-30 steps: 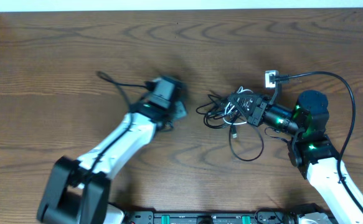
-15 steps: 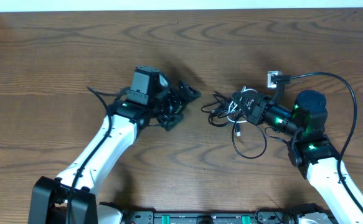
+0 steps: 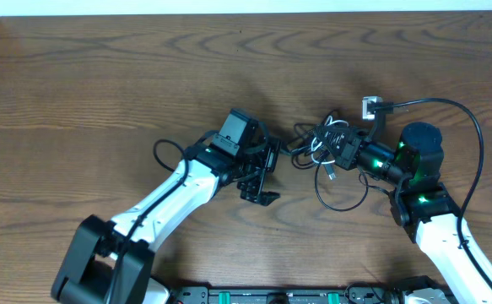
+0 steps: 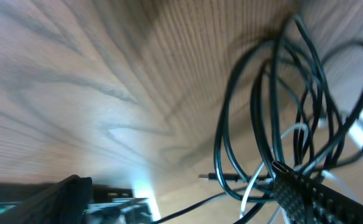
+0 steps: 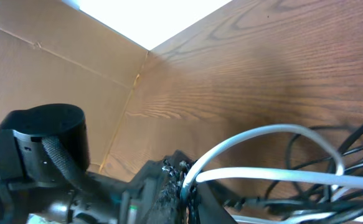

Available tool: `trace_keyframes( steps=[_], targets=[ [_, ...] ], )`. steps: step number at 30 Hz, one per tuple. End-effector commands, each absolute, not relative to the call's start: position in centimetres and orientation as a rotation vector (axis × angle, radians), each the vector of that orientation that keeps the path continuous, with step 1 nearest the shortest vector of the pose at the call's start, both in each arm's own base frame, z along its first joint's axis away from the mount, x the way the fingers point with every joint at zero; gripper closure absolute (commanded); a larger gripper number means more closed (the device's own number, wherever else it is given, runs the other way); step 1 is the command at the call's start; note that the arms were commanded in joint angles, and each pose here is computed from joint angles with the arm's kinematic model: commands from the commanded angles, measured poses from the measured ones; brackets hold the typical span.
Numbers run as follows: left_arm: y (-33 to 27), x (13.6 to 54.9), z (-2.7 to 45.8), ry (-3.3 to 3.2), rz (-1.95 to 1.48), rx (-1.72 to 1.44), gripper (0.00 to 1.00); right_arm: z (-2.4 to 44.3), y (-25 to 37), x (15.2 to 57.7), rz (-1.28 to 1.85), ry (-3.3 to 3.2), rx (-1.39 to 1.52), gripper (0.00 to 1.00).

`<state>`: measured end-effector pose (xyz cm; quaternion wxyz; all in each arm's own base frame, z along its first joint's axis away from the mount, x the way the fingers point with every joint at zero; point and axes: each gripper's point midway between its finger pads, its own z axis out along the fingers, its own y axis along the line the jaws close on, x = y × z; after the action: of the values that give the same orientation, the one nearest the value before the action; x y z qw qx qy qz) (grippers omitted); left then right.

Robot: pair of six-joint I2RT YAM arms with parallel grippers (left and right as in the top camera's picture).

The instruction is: Untangle cables

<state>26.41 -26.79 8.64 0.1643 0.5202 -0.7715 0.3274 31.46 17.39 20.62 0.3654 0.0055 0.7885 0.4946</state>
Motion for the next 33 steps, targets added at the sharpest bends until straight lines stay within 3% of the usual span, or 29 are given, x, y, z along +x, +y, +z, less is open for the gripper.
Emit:
trace_keyframes(
  steps=[1,12,21,24,33],
  targets=[
    [-27.3,27.5,7.5,-2.049,0.91,1.652,0.0,21.3,17.6,31.4,1.274,2.009,-0.027,0.99],
    [-27.1,30.8,9.3,-1.964,1.08,1.688,0.0,20.6,17.5,31.1,1.279,2.042,-0.012,0.99],
    [-26.5,34.2,11.2,-2.425,1.405,1.299,0.0,20.2,17.5,31.0,1.28,2.062,-0.001,0.99],
    [-26.1,33.3,10.2,-2.541,1.35,1.186,0.0,20.1,17.5,30.9,1.28,2.066,0.002,0.99],
    [-26.1,28.6,7.3,-2.368,1.024,1.366,0.0,19.7,17.5,30.8,1.281,2.087,0.014,0.99]
  ],
)
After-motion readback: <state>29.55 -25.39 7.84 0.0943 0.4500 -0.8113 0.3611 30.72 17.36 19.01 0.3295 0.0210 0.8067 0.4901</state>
